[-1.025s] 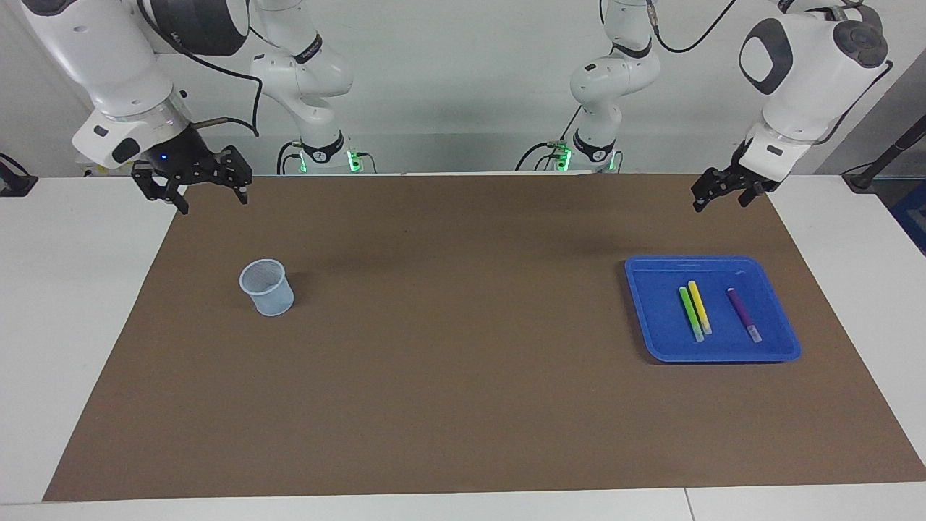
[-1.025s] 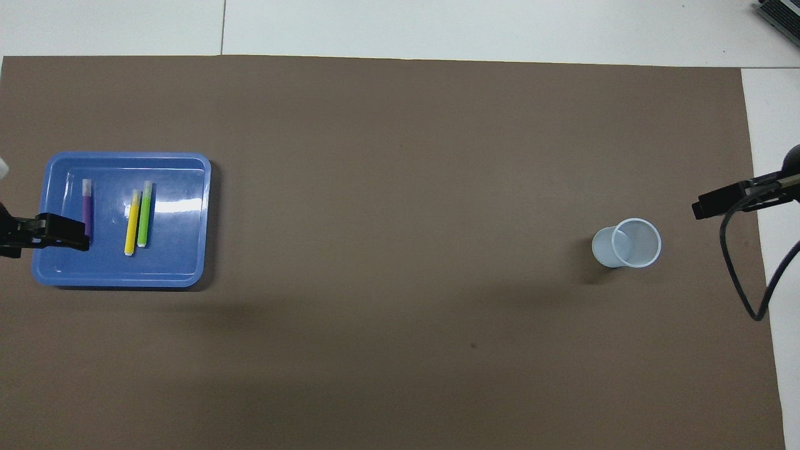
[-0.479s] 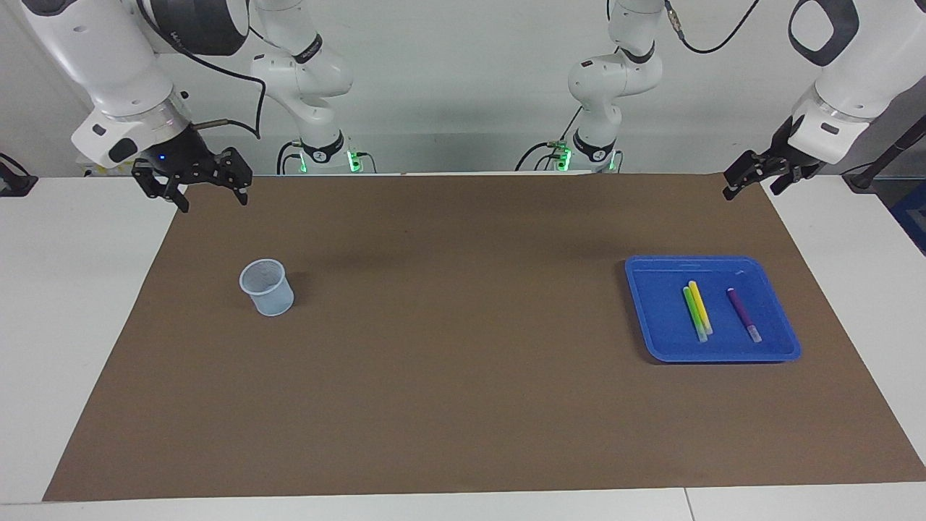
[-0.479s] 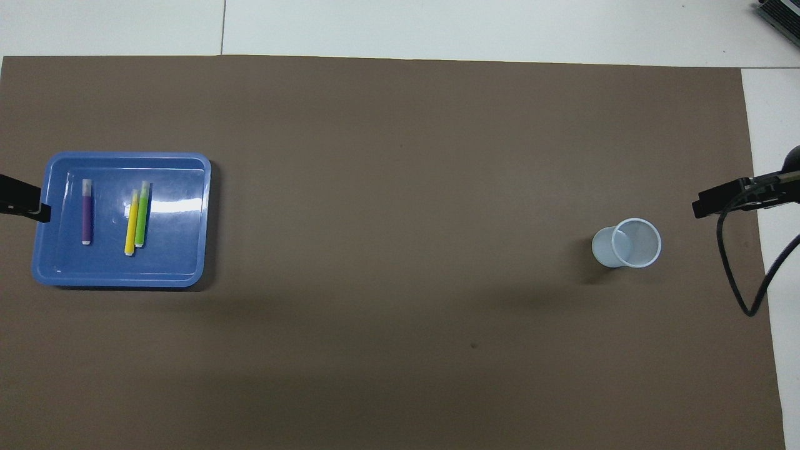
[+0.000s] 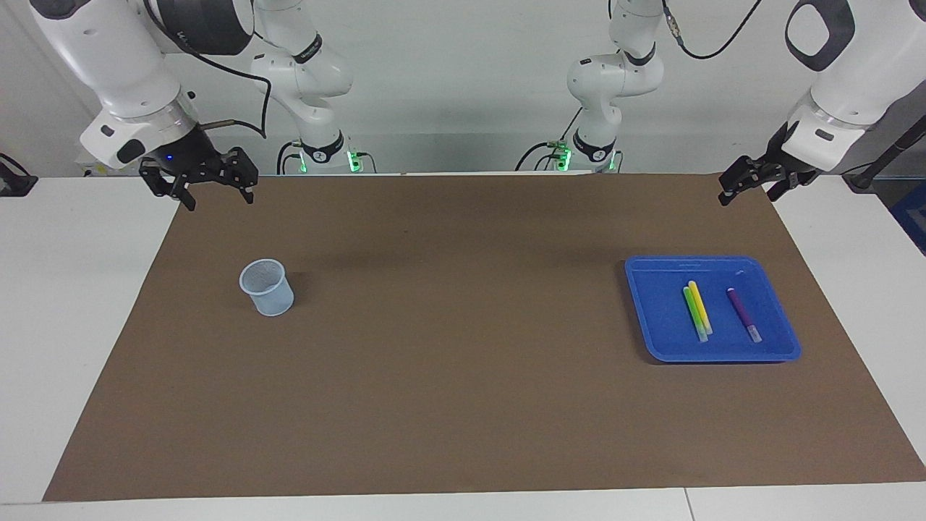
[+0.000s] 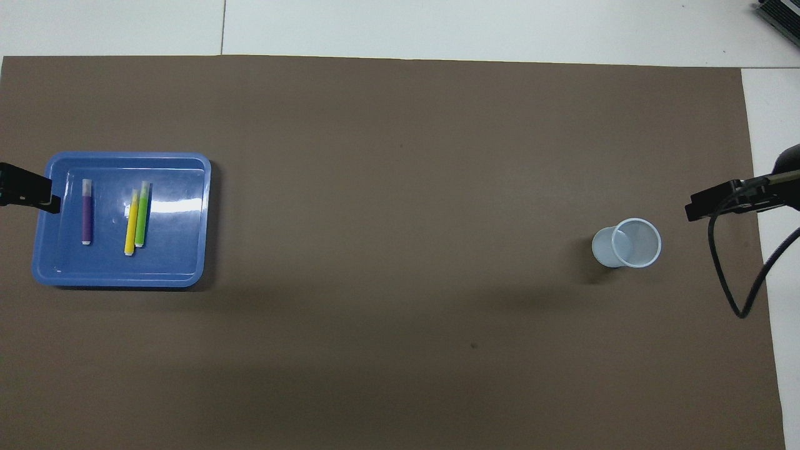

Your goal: Right arm passes pens to left for tray arrangement

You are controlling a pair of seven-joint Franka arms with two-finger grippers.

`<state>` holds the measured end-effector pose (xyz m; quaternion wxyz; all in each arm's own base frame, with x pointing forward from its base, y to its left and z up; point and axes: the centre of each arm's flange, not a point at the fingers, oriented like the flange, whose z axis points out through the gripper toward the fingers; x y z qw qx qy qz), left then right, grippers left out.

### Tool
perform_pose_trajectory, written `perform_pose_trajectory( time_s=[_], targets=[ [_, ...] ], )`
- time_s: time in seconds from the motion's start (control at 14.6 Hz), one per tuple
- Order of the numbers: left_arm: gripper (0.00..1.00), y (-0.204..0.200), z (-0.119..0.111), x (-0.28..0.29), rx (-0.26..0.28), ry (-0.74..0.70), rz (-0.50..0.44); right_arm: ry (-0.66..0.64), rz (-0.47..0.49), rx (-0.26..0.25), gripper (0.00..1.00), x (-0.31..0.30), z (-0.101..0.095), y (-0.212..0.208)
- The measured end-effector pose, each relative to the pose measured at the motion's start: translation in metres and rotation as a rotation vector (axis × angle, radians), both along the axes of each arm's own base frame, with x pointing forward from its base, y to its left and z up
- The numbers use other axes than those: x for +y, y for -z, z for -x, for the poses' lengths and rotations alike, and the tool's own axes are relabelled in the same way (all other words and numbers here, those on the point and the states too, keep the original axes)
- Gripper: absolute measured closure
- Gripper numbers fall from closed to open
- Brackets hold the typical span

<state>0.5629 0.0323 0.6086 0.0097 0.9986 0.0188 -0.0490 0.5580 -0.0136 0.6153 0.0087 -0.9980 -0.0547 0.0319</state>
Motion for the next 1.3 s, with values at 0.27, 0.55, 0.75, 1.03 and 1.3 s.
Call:
perform_pose_trajectory(
  time_s=[0.27, 0.55, 0.75, 1.03, 1.3],
  targets=[
    [0.0, 0.002, 0.01, 0.006, 0.012, -0.012, 0.0, 0.002, 0.0, -0.008, 0.0, 0.0, 0.0, -0.004],
    [0.0, 0.007, 0.027, 0.0, 0.029, -0.003, 0.004, 0.002, 0.001, -0.014, 0.0, 0.0, 0.0, -0.007],
    [0.0, 0.004, 0.029, 0.001, -0.015, -0.005, 0.003, 0.002, 0.002, -0.014, 0.0, 0.0, 0.0, -0.007],
    [0.0, 0.005, 0.027, 0.002, -0.032, -0.006, 0.002, 0.003, 0.002, -0.013, 0.0, 0.0, 0.0, -0.006],
    [0.0, 0.005, 0.026, 0.002, -0.037, -0.008, 0.002, 0.003, 0.002, -0.012, 0.0, -0.001, -0.001, -0.006]
  ],
)
